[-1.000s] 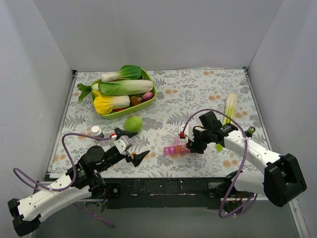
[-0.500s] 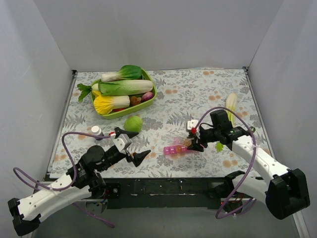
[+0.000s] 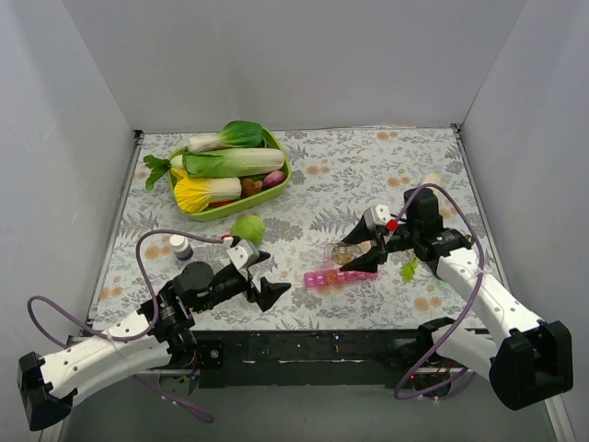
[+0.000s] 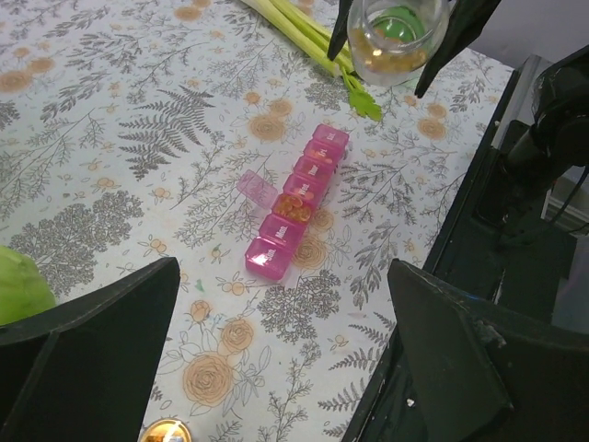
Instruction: Sort the pills into containers
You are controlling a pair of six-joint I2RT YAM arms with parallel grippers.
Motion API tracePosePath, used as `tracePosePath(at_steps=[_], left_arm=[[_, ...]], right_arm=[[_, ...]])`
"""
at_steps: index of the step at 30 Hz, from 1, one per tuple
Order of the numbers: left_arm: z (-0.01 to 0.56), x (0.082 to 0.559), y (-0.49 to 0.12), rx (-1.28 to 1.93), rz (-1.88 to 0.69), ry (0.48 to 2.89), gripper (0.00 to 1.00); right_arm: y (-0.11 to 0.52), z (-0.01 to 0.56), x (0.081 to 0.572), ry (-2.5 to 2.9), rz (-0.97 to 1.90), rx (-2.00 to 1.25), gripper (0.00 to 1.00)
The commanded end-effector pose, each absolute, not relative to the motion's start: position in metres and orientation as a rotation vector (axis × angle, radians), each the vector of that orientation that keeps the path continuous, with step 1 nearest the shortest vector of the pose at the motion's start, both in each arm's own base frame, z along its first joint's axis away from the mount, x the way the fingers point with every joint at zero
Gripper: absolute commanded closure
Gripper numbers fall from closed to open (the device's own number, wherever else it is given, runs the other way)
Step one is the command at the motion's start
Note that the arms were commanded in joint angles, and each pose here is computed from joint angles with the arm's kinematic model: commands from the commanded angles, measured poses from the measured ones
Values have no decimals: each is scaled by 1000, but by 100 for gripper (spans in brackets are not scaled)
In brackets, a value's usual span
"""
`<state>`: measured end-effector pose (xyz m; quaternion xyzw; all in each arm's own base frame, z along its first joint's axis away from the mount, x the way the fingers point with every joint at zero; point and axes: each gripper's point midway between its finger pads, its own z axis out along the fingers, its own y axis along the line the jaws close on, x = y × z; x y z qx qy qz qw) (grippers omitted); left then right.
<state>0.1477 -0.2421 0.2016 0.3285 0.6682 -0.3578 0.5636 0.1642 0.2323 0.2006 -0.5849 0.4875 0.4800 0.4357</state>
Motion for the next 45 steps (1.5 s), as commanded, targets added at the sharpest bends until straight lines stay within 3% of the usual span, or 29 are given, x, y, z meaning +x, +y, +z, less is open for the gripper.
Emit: tracePosePath(at_steps=[1,9,19,27,38,44,45], left_arm=[[230,151,-249,664,-930,1557,2],[240,160,-253,400,-1050,1663,2],[289,136,-289,287,-1464,1619,2],[271,161,-344,259,-1466,1844,10],[254,169,-361,271,-1366,1948,28],[243,167,-375,310,-1295,2041,48],[240,167,-376,319,-1278,2053,57]], right_arm=[[236,260,153,987,1239,-1486,99],[235,234,156,1074,1222,-1450,99],[235,204,161,1148,1221,-1429,99],[234,198,161,1167,1227,-1422,99],[234,190,162,1199,1232,-1414,99],[235,190,166,1196,1215,-1411,99],[235,189,166,1199,1217,-1410,99]])
